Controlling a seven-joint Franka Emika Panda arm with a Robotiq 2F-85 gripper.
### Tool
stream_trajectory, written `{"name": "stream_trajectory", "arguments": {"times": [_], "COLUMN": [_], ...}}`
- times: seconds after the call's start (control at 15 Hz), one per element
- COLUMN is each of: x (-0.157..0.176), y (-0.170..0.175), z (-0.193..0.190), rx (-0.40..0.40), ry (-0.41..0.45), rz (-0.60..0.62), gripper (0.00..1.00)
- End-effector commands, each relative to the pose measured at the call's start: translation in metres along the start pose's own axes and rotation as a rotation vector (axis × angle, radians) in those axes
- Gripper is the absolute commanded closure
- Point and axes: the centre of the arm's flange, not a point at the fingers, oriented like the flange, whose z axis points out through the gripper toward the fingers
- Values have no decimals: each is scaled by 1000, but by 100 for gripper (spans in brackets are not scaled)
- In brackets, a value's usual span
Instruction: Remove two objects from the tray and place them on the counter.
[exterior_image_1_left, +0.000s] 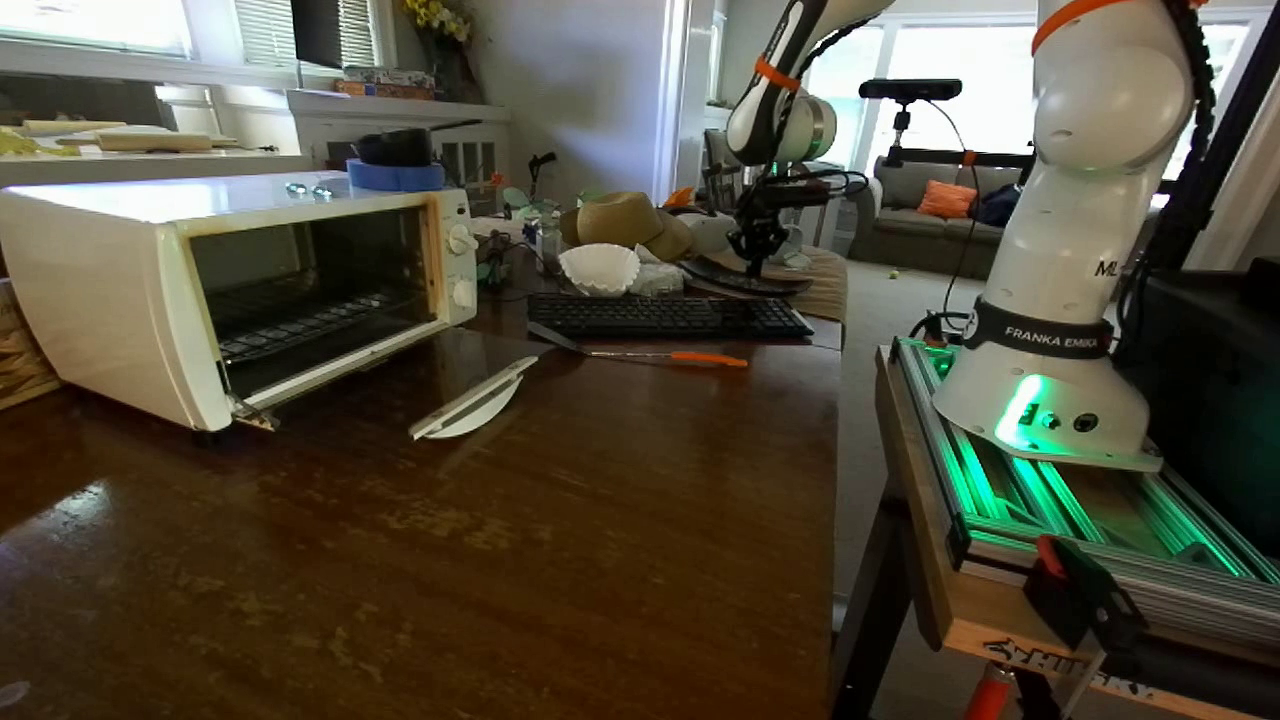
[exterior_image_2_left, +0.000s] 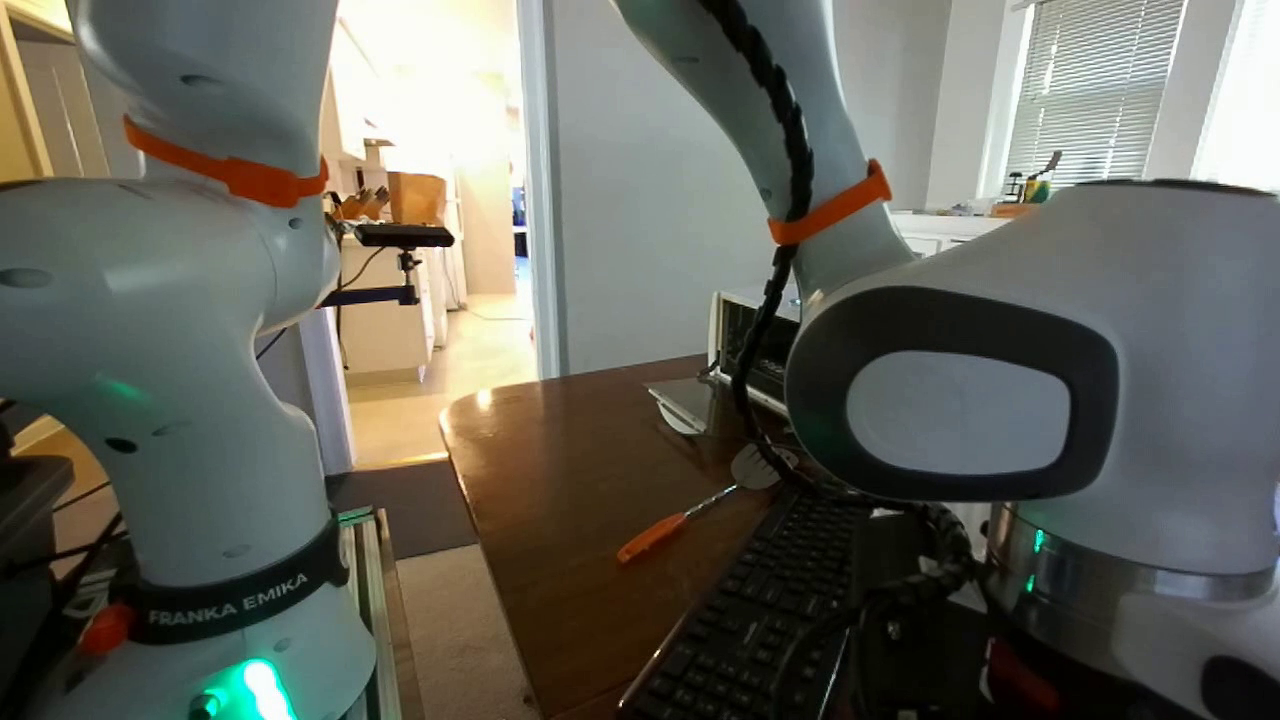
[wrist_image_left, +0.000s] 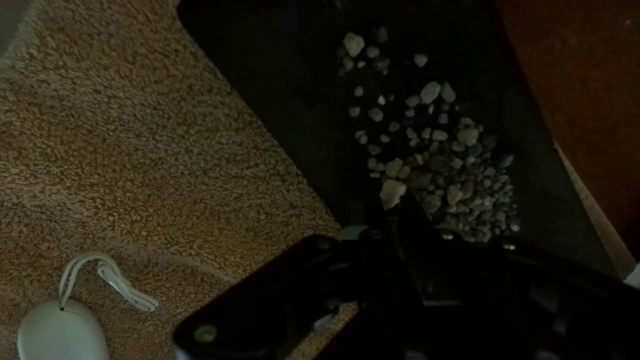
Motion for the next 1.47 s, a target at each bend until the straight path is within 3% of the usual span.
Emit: {"name": "stream_trajectory", "arguments": {"times": [0.0,0.27,0.6,1.4], "x": [2,2,2,1], "y": [3,2,1,3], "z": [8,10,12,10], "rx": [12,11,15,25], "ry": [5,6,10,15], "rz": [1,0,-3,-5], "gripper": [84,81,86,82]}}
